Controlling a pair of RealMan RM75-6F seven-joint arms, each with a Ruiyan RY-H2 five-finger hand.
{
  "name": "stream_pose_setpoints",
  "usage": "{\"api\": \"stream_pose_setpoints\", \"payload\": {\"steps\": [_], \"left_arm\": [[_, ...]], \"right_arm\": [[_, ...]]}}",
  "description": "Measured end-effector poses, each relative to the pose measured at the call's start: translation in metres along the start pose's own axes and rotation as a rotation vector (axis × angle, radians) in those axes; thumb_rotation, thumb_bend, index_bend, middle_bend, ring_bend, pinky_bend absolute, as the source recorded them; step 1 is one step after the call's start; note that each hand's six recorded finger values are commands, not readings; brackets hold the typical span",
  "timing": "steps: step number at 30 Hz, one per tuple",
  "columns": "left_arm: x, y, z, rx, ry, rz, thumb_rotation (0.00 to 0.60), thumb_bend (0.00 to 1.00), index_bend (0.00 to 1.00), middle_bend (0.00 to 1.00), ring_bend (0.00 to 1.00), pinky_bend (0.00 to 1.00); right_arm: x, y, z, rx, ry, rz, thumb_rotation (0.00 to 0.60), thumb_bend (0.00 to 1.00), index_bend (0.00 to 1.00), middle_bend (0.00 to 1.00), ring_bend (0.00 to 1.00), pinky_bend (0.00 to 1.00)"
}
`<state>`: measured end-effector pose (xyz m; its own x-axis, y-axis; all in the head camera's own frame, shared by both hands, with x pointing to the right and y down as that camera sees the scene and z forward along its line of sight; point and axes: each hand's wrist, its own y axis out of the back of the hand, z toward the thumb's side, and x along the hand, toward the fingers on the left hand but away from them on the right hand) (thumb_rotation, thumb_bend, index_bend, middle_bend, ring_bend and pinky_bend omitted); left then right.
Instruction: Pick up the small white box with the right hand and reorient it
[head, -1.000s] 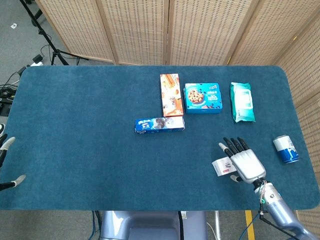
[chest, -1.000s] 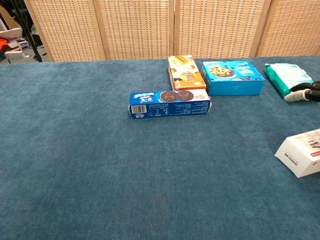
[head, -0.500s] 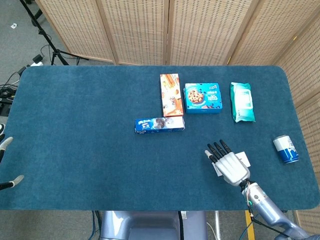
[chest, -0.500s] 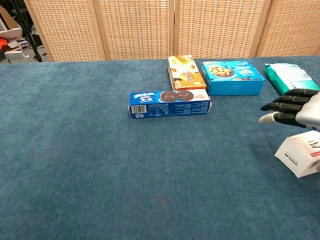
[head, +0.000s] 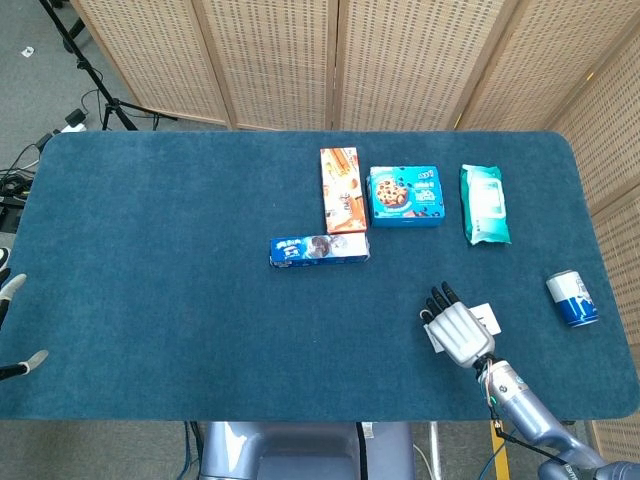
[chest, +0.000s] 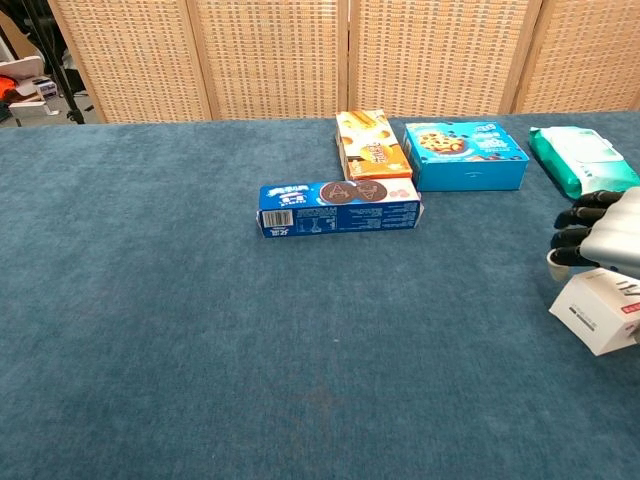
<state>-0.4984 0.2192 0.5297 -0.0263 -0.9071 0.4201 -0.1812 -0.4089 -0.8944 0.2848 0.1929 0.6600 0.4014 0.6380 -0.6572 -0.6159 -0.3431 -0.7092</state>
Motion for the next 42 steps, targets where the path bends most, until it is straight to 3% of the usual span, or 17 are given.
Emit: {"api": "stream_pose_setpoints", "payload": {"steps": [3, 10, 16, 22, 32, 38, 42], "left_arm": [[0.0, 0.0, 0.0, 0.001, 0.001, 0.001, 0.6, 0.0, 0.0, 0.0, 0.0, 0.0], [0.0, -0.001, 0.001, 0.002, 0.001, 0.0, 0.6, 0.0, 0.0, 0.0, 0.0, 0.0], [0.0, 0.0, 0.0, -0.002, 0.002, 0.0, 0.6, 0.0, 0.0, 0.0, 0.0, 0.0], [-0.001, 0.001, 0.0, -0.007, -0.001, 0.003, 0.6, 0.0, 0.0, 0.0, 0.0, 0.0], [-0.003, 0.002, 0.001, -0.007, -0.005, 0.007, 0.6, 0.0, 0.0, 0.0, 0.0, 0.0], [-0.004, 0.002, 0.003, -0.021, -0.02, -0.003, 0.6, 0.0, 0.0, 0.0, 0.0, 0.0], [-0.005, 0.002, 0.004, -0.027, -0.031, -0.011, 0.6, 0.0, 0.0, 0.0, 0.0, 0.0]], "right_arm": [[-0.001, 0.0, 0.002, -0.002, 0.007, -0.009, 0.6, 0.02, 0.43, 0.38, 0.25, 0.2], [-0.003, 0.004, 0.006, -0.021, 0.028, -0.073, 0.6, 0.25, 0.5, 0.44, 0.31, 0.27], [-0.004, 0.014, 0.003, -0.13, 0.042, -0.141, 0.6, 0.42, 0.52, 0.46, 0.31, 0.28], [-0.004, 0.035, -0.014, -0.374, 0.049, -0.227, 0.6, 0.48, 0.54, 0.48, 0.34, 0.3], [-0.006, 0.056, -0.058, -1.017, 0.046, -0.35, 0.6, 0.56, 0.55, 0.49, 0.35, 0.31], [-0.012, 0.045, -0.085, -1.369, 0.01, -0.418, 0.6, 0.55, 0.55, 0.5, 0.35, 0.31], [-0.017, 0.021, -0.096, -1.505, -0.038, -0.446, 0.6, 0.56, 0.55, 0.5, 0.35, 0.31]]}}
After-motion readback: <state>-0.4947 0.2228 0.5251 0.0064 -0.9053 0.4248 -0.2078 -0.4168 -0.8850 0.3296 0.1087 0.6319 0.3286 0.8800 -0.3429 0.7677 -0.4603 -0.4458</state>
